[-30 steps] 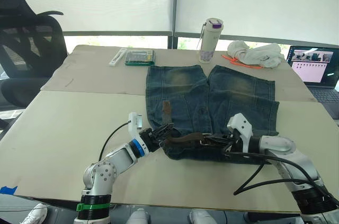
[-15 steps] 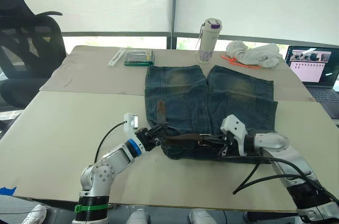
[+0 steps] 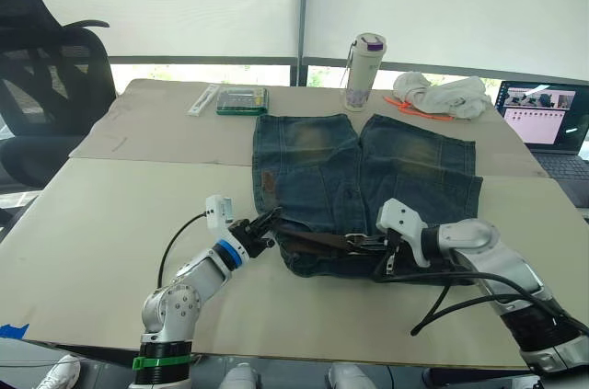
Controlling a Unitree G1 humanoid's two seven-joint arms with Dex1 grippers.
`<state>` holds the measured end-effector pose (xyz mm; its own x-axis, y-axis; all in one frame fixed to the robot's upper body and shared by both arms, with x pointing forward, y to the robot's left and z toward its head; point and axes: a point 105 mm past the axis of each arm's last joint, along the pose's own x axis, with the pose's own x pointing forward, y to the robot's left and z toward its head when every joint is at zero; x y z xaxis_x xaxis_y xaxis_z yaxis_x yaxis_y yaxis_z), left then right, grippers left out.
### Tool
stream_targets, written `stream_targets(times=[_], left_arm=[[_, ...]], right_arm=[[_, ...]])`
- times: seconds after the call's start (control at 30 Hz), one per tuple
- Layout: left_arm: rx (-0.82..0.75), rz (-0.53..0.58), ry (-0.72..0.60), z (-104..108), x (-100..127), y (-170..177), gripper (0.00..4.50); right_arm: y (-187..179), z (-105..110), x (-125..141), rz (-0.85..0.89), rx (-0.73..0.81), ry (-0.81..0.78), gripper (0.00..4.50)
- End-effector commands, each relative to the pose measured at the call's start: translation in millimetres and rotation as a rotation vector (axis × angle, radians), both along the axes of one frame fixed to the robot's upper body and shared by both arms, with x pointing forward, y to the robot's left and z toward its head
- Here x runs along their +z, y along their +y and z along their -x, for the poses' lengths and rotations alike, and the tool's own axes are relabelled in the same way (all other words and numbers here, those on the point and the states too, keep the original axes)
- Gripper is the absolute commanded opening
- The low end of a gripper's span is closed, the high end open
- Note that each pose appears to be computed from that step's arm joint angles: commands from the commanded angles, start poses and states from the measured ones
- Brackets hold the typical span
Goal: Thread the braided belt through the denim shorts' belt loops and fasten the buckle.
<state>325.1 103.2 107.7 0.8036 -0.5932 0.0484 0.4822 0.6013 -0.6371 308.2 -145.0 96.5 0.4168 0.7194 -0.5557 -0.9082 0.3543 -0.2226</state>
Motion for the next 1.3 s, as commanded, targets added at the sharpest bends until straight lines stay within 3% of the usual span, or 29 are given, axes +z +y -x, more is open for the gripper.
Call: stream_targets(times=[0.03,0.27,0.6,1.0,1.3], left_arm=[[0.103,-0.008,-0.041,-6,7,21,0.0],[0.093,-0.015,-0.041,-5,5,19,0.0],[0.085,-0.015,-0.044,-3,5,17,0.0],[0.079,-0.012,-0.047,-1,8,14,0.0],[0.139,-0.016,-0.073,-7,14,19,0.0]], right_arm=[[-17,1,-33,0.073,-0.087,0.108,0.04],[-8,-7,-17,0.007,-0.038,0.019,0.04],[-4,-8,-14,-0.015,-0.02,-0.005,0.04],[-4,-9,-23,0.053,-0.031,0.035,0.04],[-10,3,-50,0.228,0.024,0.129,0.04]])
